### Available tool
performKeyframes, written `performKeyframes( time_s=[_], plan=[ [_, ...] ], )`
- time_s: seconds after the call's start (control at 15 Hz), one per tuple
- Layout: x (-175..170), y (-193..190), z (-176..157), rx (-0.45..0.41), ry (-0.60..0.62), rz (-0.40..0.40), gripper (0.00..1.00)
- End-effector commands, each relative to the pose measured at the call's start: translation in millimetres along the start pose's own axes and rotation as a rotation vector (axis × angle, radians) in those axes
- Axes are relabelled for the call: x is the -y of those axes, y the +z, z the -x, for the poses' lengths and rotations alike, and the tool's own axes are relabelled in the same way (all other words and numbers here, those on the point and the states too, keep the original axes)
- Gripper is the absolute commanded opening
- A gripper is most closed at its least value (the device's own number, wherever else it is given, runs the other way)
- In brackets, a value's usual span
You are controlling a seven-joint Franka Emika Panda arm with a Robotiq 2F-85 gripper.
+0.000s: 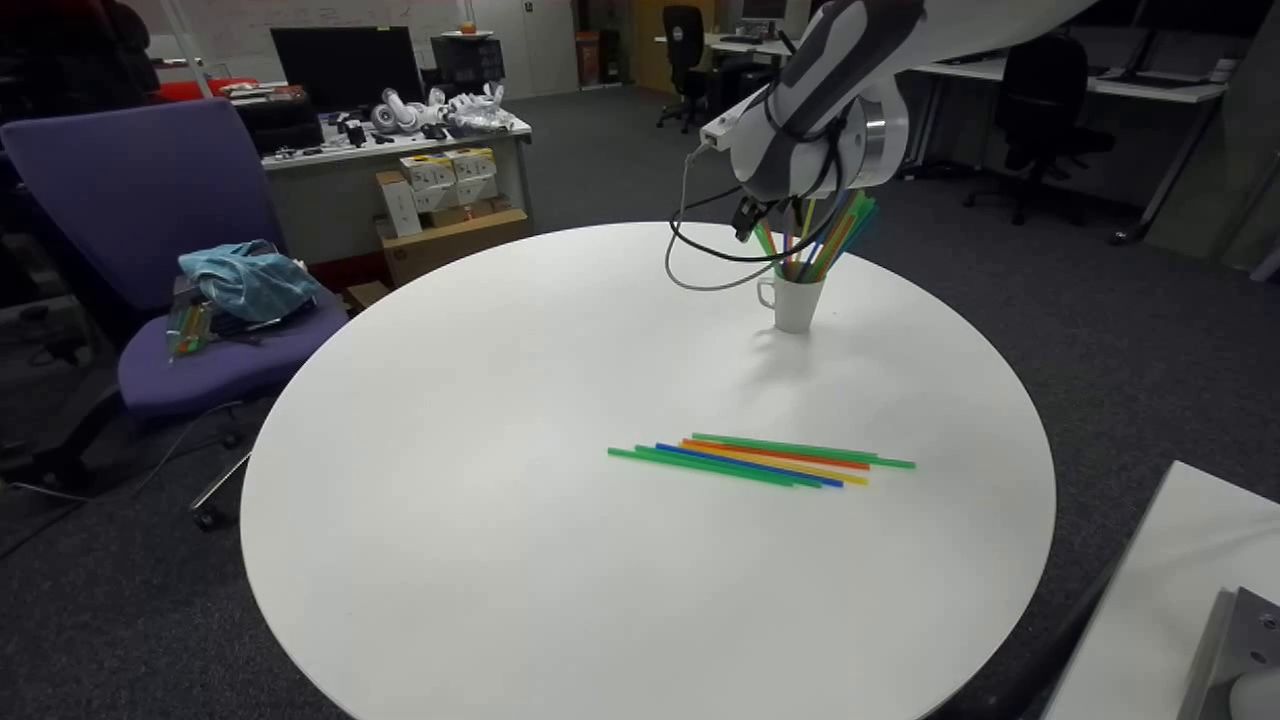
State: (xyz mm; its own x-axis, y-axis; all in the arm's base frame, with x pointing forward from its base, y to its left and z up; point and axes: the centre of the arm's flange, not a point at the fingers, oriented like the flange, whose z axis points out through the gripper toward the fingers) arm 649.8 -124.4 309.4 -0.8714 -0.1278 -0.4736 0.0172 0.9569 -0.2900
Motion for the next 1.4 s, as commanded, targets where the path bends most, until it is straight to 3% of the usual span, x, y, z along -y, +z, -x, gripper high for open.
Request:
performKeyframes(
  time_s=[0.0, 0.07, 0.13, 0.8, 1.33],
  plan=[
    [10.9, -14.4, -5.2, 0.053, 0.015, 0.028, 0.96],
    [11.2, -13.9, -4.5, 0.063, 0.008, 0.024, 0.96],
    [12.1, -13.6, -5.0, 0.069, 0.015, 0.030, 0.77],
    [16.2, -11.5, -6.8, 0.062, 0.019, 0.038, 0.03],
    [19.2, -16.6, -5.6, 0.063, 0.021, 0.034, 0.00]
  ],
)
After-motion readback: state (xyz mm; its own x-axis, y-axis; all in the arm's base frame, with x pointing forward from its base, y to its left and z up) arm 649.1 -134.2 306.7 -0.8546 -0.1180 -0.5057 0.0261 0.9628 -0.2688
